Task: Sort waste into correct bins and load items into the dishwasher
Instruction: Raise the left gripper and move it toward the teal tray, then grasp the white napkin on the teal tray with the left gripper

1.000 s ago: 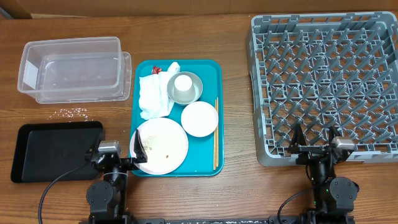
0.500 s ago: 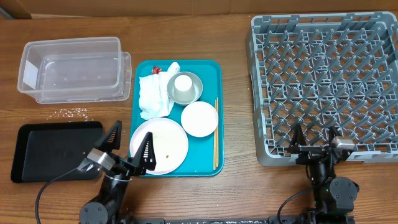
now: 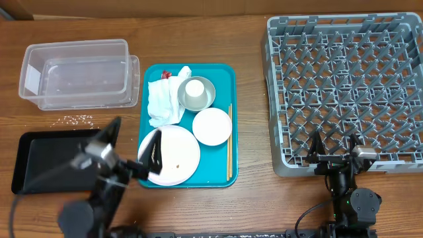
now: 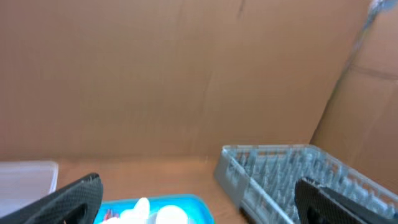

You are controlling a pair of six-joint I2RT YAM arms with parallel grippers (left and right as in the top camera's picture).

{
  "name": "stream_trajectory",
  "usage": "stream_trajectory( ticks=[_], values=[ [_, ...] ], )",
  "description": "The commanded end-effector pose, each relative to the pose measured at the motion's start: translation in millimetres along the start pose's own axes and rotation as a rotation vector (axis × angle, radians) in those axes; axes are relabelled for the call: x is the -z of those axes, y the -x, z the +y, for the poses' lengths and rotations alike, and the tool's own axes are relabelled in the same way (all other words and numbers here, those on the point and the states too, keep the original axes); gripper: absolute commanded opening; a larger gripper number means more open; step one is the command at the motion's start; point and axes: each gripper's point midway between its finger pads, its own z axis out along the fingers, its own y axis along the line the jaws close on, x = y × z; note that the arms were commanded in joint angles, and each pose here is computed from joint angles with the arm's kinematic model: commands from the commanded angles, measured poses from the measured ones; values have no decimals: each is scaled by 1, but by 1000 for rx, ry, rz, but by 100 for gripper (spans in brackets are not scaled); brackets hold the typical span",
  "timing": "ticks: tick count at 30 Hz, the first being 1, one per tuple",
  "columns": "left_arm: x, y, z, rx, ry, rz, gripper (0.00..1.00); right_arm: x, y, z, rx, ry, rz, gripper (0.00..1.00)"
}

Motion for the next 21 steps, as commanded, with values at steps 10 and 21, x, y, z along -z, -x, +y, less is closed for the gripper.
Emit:
stream_trajectory(
  ticks=[10,21],
  values=[
    [-98,28,-25,142,-270,610,100,0,-1,-1,4,-5,-5,100],
    [-135,-73,93,61,402,1046,100,0,-1,-1,4,-5,-5,100]
  ],
)
